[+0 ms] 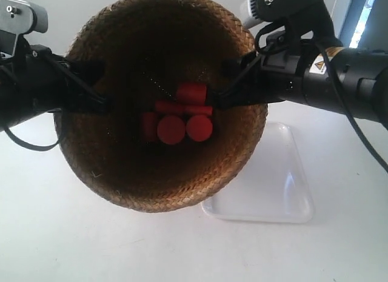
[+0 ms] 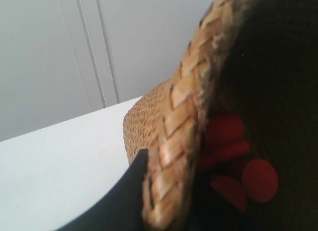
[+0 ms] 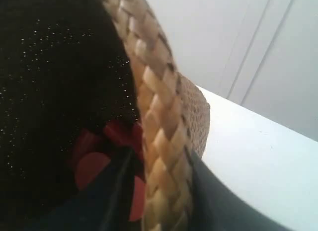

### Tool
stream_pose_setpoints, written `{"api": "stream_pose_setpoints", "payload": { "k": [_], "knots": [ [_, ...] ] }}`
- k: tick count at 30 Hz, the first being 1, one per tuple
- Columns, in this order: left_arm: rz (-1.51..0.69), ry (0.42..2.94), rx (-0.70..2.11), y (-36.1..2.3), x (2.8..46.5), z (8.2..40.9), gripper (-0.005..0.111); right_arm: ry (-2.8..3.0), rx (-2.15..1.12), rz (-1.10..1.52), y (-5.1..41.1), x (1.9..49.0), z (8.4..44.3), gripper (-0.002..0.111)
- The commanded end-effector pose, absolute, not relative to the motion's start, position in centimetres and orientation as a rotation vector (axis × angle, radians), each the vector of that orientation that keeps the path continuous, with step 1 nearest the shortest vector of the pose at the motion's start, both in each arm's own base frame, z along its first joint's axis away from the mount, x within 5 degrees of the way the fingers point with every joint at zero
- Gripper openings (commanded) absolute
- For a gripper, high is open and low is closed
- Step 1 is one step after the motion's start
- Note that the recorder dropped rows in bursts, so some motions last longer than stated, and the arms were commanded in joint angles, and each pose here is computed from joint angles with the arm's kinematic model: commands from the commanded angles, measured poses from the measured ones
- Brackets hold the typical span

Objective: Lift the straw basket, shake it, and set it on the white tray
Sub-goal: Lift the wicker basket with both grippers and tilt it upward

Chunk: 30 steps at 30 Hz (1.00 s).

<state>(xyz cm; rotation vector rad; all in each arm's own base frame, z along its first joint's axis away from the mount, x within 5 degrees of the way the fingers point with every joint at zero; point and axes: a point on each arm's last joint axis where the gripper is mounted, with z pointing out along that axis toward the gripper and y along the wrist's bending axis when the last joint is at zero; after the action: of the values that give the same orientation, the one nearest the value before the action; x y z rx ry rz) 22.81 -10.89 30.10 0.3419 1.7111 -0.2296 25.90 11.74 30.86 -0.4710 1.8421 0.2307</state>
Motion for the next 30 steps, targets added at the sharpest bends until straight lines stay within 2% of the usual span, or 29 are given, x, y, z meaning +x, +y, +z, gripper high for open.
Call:
{"api": "stream_pose_setpoints", "payload": {
  "k": [1,14,30],
  "knots": [
    [-0.212,1.594,0.275,-10.5,22.8,31.7,0.0,1.825,-0.443,0.218,11.1,26.0,31.2,0.0],
    [-0.141,1.599,0.292,-10.9,24.2,30.3,0.0,1.808,-0.436,0.216,11.1,26.1,31.4,0.0],
    [-0.078,1.529,0.281,-10.3,23.9,29.8,0.0,1.75,-0.398,0.202,10.8,26.1,31.0,0.0]
  ]
}}
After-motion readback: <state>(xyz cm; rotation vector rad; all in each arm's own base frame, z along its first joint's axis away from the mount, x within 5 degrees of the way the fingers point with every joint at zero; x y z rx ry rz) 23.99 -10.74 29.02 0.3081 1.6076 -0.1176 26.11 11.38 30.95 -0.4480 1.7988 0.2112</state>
